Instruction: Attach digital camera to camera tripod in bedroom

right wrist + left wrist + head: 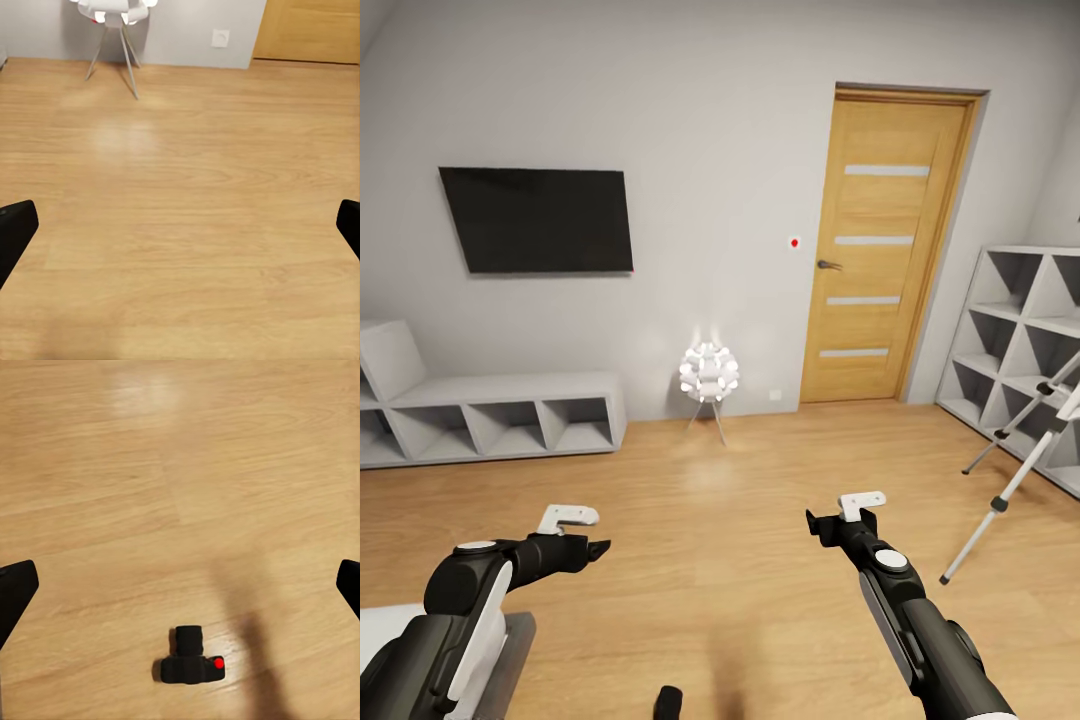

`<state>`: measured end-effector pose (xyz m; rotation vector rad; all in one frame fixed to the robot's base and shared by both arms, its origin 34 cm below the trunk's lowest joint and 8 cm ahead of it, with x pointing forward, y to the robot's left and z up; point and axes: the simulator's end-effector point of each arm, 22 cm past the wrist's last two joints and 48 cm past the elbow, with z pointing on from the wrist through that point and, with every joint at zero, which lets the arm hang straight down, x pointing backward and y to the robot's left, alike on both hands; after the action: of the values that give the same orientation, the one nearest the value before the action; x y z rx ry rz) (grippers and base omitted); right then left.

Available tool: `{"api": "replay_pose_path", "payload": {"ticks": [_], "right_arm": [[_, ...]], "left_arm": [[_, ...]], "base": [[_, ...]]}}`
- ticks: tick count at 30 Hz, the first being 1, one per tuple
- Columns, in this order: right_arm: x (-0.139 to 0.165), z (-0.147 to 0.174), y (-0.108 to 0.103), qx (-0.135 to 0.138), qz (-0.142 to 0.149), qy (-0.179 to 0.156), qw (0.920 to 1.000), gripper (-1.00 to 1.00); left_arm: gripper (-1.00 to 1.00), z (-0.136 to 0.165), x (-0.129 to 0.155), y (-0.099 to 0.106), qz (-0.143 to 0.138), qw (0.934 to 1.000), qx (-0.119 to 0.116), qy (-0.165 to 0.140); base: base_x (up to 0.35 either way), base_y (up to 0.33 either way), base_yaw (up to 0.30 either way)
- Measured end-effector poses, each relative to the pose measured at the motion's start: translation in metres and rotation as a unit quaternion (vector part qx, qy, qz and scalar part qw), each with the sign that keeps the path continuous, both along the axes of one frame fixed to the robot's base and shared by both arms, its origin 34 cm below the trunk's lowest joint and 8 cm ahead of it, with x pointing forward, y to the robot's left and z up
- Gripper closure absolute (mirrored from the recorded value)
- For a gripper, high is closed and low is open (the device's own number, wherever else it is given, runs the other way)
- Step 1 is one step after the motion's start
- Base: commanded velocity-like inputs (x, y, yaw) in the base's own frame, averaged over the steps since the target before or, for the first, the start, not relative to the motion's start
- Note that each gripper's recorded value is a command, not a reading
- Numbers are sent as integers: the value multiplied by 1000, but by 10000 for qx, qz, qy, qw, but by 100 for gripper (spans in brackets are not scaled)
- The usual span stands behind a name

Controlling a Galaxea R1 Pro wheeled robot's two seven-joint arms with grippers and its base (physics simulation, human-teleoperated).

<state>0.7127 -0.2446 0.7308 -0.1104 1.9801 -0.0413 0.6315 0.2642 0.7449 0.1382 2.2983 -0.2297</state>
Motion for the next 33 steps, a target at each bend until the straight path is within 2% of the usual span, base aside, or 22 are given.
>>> {"api": "replay_pose_path", "payload": {"ticks": [21, 33], "right_arm": [[-5, -39, 0, 0, 5, -100, 9999, -100], [-10, -64, 0, -1, 6, -100, 9999, -100]], "left_arm": [[-100, -44, -8, -3, -28, 10000, -13, 23], [-100, -90, -17, -8, -131, 9996, 25, 258]], "base": [[0, 0, 0], [0, 0, 0]]}}
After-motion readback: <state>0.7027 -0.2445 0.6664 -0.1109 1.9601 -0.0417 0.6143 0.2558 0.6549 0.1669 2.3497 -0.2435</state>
